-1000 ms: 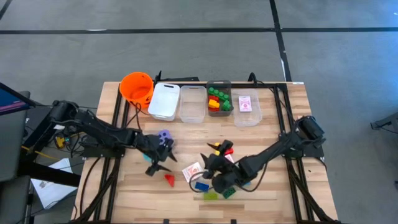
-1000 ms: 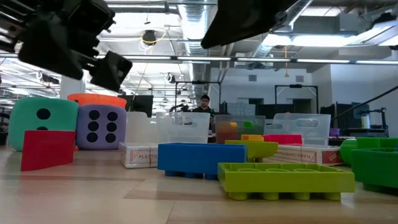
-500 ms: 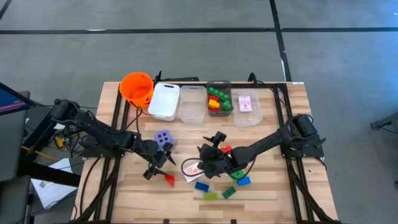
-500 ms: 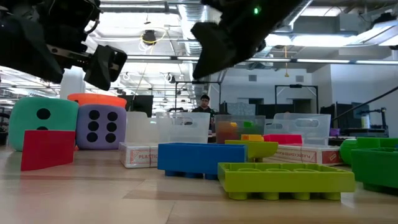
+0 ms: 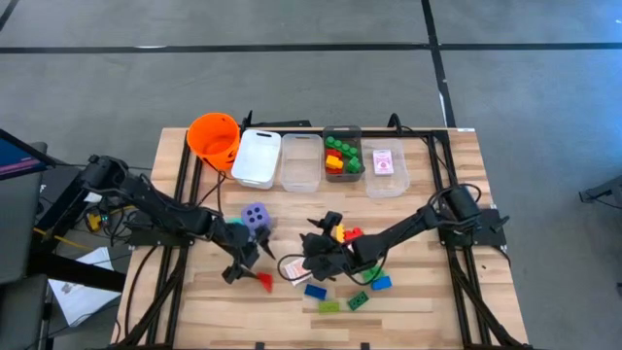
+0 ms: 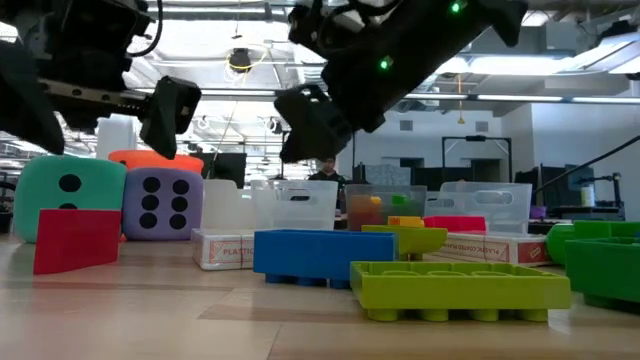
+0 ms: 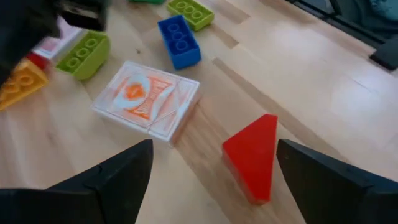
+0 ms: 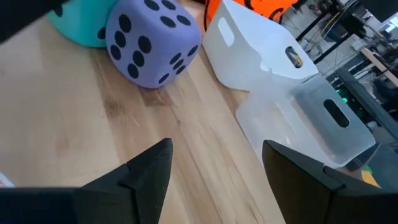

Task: Pick & Place Toys
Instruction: Put the small red game piece into the white bin

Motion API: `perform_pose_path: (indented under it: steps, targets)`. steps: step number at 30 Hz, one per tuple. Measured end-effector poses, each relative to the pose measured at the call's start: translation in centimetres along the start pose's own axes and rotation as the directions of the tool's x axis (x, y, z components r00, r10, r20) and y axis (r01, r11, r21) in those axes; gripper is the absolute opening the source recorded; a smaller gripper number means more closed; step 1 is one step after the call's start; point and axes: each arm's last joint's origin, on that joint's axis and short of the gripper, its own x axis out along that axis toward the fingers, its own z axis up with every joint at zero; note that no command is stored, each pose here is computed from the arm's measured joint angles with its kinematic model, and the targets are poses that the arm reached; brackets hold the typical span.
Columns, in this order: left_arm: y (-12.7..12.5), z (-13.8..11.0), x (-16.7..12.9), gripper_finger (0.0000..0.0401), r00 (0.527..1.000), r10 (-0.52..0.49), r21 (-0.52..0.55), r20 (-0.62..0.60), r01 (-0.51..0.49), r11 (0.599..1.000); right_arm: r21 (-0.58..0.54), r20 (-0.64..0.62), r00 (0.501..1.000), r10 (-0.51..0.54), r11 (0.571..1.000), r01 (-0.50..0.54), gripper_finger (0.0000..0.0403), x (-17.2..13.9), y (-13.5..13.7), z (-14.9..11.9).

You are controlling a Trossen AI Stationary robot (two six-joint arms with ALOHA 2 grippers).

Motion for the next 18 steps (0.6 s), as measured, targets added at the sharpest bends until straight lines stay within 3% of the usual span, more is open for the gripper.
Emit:
perform_pose_path:
  steps: [11,18]
  targets:
    - [-0.9,-0.9,3.1,0.0334,0.999,-0.04,0.0,-0.018,0.04,0.999,0.0,0.007,1.0,0.002,1.0,-0.002,0.0245,-0.3,0.0,0.2]
    - [-1.4,-1.8,4.5,0.0333,0.996,-0.08,-0.068,-0.049,0.077,0.995,0.004,0.004,1.0,0.002,1.0,-0.002,0.0245,-0.3,0.0,0.1]
